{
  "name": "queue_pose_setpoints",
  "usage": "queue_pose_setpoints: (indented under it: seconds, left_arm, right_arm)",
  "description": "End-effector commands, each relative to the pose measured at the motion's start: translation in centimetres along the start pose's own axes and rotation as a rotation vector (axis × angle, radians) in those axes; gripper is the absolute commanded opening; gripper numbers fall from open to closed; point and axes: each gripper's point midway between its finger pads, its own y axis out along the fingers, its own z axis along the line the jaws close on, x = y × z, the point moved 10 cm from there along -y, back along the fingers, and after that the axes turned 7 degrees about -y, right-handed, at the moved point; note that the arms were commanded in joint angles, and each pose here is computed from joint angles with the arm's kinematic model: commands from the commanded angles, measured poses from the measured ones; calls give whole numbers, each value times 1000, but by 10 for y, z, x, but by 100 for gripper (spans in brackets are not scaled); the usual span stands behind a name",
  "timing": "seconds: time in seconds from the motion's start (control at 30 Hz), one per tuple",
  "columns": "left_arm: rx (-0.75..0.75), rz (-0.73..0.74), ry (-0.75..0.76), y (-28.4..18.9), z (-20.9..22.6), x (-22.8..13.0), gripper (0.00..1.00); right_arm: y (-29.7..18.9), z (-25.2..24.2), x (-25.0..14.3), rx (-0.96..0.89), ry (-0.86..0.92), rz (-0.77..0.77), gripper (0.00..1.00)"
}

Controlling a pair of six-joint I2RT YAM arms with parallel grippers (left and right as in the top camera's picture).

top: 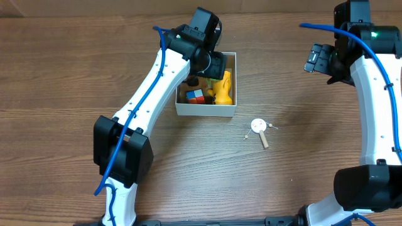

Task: Pack container
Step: 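Carry the green ball with the left gripper over the box and release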

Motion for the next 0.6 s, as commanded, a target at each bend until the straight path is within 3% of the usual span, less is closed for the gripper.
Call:
queue_pose_setpoints:
  seconds: [0.0,0.3,0.57]
  left_arm:
    - [-15,-8,21,-4,-7,-2,76]
    - [-39,-55,30,-24,-13,9,73]
    - [-57,-1,92,-31,-43,-9,66]
  right_arm:
    - [-5,0,2,0,6,-23,100]
    - [-5,0,2,0,6,-23,100]
    - [-5,0,2,0,6,-23,100]
